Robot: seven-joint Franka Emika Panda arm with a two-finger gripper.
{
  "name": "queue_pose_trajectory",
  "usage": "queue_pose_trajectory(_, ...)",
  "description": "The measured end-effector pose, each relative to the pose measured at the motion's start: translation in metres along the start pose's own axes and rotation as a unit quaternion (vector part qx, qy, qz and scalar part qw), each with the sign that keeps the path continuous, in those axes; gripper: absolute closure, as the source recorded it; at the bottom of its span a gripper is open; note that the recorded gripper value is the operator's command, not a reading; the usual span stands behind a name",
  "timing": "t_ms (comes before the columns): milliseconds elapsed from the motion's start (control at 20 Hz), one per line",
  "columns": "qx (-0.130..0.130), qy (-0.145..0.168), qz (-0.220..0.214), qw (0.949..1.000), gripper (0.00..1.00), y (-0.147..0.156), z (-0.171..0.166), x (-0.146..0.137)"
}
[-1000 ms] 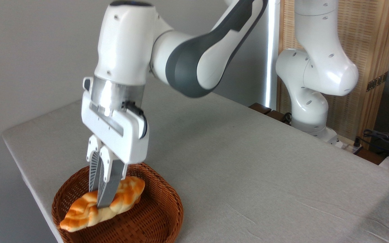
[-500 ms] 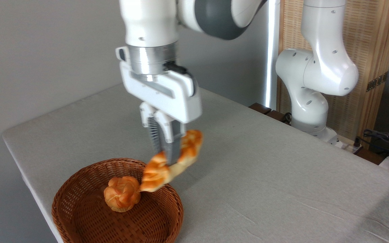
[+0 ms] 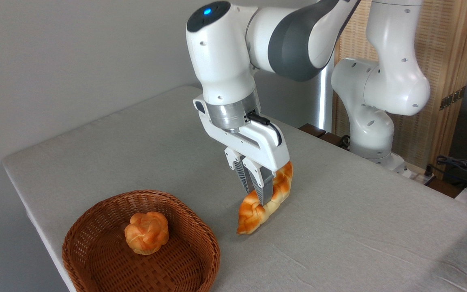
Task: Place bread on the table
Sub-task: 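Lift the braided roll out of the basket and carry it beside, then lower the braided roll onto the table surface, then open the gripper and raise it away from the roll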
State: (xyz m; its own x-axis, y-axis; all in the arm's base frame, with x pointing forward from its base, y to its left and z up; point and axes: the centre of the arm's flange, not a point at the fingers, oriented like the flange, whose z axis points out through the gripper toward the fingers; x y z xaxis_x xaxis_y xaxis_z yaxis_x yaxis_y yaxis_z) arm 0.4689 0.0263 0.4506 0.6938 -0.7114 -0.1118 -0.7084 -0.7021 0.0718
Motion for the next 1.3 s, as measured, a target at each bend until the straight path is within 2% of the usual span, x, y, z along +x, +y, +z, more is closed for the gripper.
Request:
queue_pose_trajectory(150, 0.023, -0.028, 0.024, 0.9991, 0.50, 0.001, 0.003, 0.000)
queue_pose_trajectory(200, 0.031, -0.037, 0.038, 0.9981, 0.35, 0.002, 0.003, 0.001)
queue_pose_trajectory(250, 0.035, -0.041, 0.048, 0.9974, 0.16, 0.003, 0.003, 0.002)
queue_pose_trajectory(450, 0.056, -0.031, 0.063, 0.9960, 0.01, 0.002, -0.001, 0.008)
queue_pose_trajectory(650, 0.097, 0.008, 0.073, 0.9926, 0.00, -0.002, -0.011, 0.020)
queue_pose_trajectory(1300, 0.089, 0.002, 0.079, 0.9929, 0.00, 0.004, 0.005, 0.020)
